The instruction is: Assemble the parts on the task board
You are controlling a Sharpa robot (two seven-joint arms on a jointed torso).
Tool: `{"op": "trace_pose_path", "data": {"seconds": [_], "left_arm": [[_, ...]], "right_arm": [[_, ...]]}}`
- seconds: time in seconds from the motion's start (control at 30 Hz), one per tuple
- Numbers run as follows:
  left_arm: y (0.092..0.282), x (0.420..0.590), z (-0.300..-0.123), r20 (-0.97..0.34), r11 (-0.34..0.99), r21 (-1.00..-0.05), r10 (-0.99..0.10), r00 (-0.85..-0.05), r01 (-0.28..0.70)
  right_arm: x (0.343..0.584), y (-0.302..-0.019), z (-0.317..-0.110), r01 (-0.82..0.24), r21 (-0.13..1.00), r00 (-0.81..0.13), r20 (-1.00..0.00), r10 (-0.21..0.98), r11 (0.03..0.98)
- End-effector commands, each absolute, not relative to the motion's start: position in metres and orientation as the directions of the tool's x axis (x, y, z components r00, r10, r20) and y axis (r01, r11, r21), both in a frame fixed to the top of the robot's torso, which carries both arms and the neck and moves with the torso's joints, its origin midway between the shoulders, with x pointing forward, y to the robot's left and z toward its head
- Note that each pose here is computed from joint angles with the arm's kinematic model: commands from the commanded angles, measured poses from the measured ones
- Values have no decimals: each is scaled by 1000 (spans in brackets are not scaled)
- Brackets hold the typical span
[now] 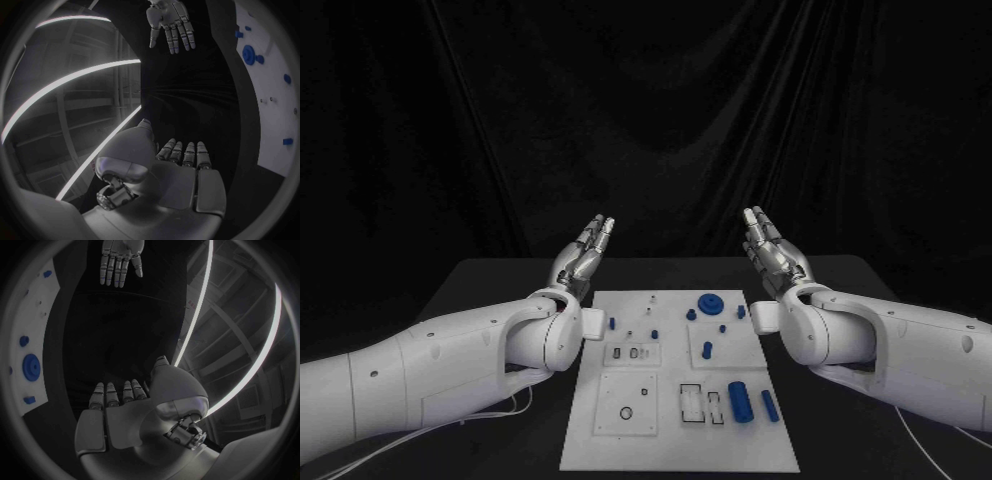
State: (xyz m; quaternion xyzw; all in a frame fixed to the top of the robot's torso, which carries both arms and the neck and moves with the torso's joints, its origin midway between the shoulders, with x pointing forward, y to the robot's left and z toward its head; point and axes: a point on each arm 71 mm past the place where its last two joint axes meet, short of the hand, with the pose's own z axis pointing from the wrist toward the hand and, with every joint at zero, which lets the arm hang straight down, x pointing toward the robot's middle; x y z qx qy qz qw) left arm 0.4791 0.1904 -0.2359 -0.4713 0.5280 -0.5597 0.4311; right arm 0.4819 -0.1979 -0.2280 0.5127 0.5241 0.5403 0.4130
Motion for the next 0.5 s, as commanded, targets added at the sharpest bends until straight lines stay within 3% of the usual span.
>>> {"op": "trace_pose_path", "data": {"seconds": [0.03, 0.27, 0.5], "left_arm": [[182, 483, -227, 234, -253, -967, -911, -339, 13], [181, 490, -224, 321, -361, -932, -838, -442, 8], [182, 494, -221, 360, -413, -911, -796, -486, 3]], "right_arm": [[486, -195, -225, 136, 951, -196, 299, 934, -276], [488, -196, -224, 145, 942, -207, 329, 921, -304], [488, -196, -224, 145, 942, -207, 329, 921, -304]]}}
